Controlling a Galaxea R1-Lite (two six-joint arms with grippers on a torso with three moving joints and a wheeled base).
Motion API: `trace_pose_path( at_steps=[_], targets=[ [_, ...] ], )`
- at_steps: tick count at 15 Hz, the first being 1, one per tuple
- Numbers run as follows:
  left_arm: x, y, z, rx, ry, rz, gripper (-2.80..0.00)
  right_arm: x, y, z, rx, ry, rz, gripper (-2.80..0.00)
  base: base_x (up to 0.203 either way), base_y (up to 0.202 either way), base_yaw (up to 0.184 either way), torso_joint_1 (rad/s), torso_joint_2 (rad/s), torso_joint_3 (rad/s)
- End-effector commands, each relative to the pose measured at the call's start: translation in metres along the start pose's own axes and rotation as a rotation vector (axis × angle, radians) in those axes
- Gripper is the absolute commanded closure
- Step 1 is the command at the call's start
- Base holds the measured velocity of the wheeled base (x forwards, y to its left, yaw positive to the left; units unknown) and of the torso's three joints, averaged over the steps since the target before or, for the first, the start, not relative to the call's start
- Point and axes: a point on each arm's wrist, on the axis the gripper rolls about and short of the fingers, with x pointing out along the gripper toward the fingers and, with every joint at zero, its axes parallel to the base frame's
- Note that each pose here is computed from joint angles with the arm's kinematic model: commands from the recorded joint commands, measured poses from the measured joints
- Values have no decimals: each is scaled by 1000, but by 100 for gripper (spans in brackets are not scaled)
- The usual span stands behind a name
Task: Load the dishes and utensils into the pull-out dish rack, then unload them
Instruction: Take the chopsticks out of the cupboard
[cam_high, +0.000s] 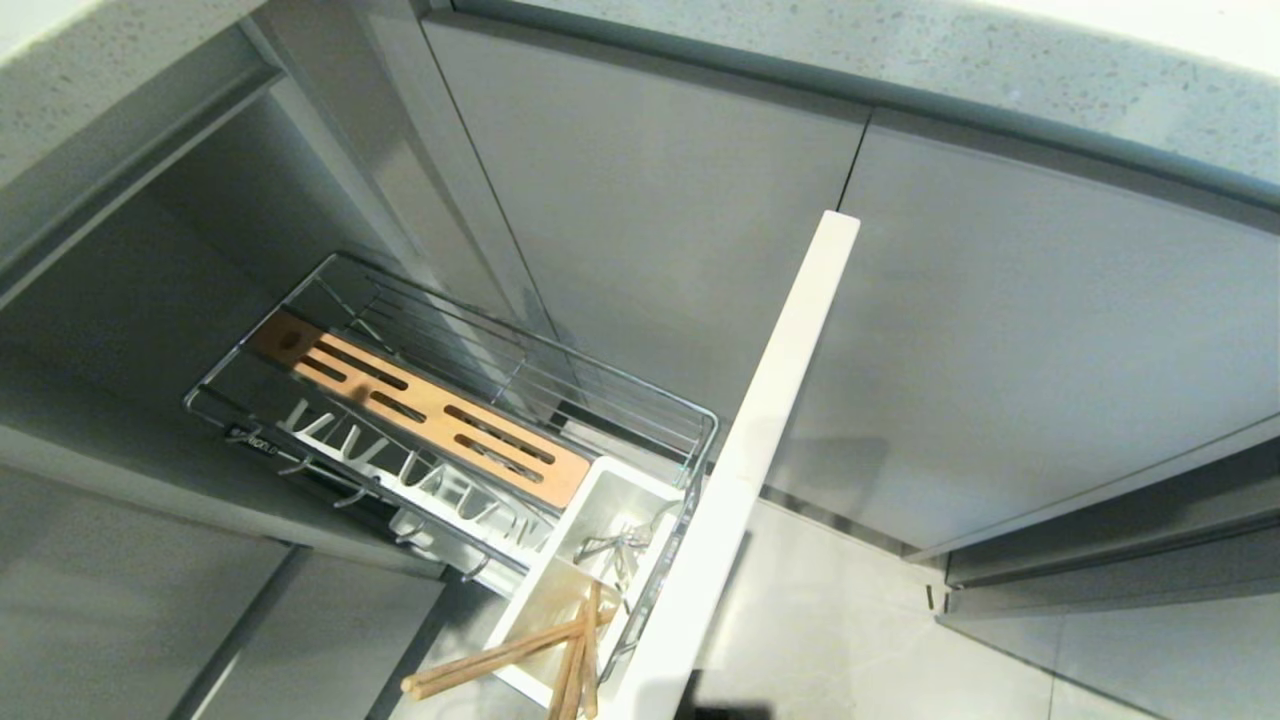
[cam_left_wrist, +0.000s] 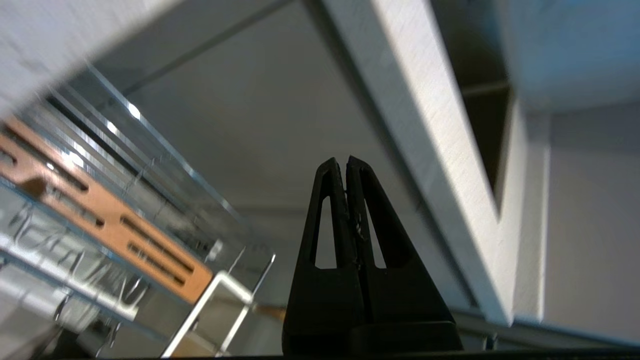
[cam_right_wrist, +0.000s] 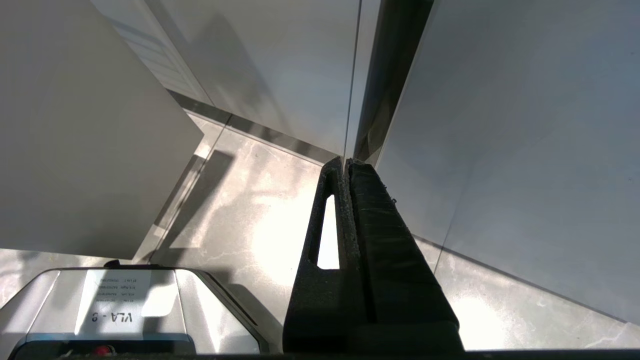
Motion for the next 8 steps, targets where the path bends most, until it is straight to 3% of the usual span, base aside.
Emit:
trace_pose_path(
  at_steps=[1,4,8],
  targets=[
    [18,2,-12,25,105,29,0,0,0,0,0,2,1,0,0,0,0,0,0,0],
    [28,8,-32,122,268,70,0,0,0,0,0,2,1,0,0,0,0,0,0,0],
    [35,17,-50,226,407,125,0,0,0,0,0,2,1,0,0,0,0,0,0,0]
  ],
)
